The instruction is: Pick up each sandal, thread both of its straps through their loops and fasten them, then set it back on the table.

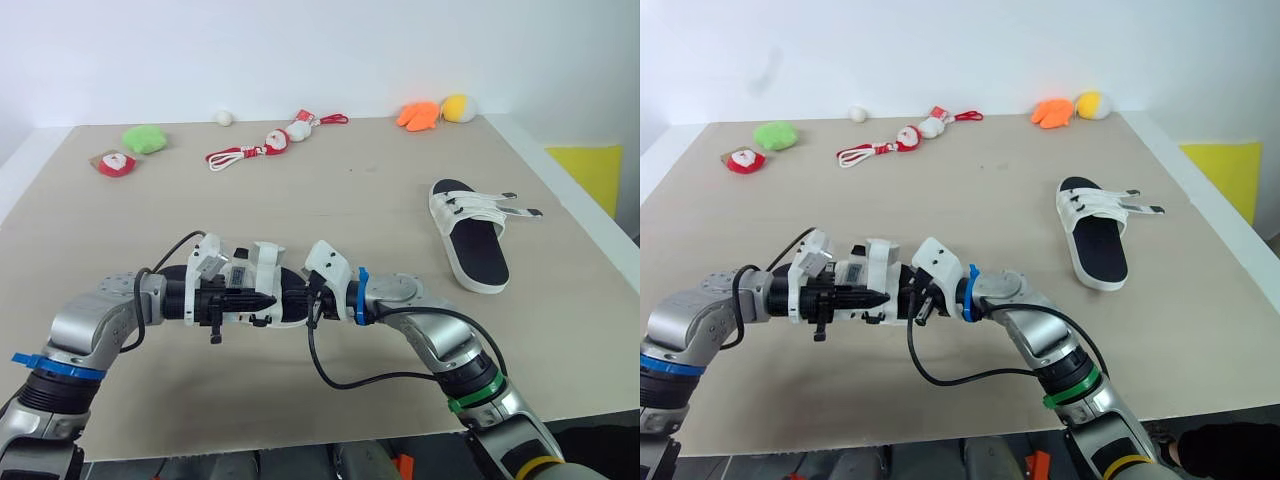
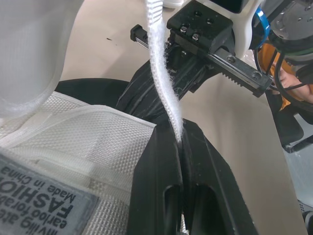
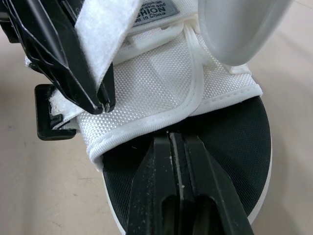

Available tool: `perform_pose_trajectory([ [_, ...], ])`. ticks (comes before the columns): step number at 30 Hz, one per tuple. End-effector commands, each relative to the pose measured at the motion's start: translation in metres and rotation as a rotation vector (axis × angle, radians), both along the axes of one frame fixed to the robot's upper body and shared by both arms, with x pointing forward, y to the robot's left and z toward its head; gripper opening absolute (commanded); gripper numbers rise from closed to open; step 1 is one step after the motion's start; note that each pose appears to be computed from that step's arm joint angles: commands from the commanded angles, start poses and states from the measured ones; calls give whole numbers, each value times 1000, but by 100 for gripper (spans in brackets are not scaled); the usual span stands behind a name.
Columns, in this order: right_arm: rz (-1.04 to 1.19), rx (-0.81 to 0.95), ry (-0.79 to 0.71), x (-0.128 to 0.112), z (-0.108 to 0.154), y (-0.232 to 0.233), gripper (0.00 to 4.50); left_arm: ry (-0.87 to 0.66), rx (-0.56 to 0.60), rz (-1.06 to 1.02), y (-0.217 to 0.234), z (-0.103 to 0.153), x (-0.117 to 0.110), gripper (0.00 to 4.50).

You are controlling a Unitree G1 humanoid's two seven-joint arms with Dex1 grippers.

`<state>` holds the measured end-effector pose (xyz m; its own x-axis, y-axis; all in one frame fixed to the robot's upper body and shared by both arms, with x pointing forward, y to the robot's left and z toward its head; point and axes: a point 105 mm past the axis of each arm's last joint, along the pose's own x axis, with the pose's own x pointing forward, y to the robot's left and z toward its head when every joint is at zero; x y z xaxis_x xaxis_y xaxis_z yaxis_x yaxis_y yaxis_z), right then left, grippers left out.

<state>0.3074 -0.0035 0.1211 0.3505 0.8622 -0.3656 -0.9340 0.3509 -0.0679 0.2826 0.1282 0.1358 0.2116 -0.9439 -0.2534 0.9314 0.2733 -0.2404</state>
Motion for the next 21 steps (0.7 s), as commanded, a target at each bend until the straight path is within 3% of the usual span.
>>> perform_pose_trajectory([
  [1,-3,-12,0,0,-1,-1,0,77,79,-5,4,-23,-9,3],
  [12,2,-11,1,-1,-1,0,0,62,143,-36,8,-23,-17,3],
  [20,6,-14,5,-2,-2,-1,0,57,120,-44,9,-13,-21,3],
  [21,7,-14,5,-2,-3,-1,0,50,115,-46,8,-11,-22,29],
])
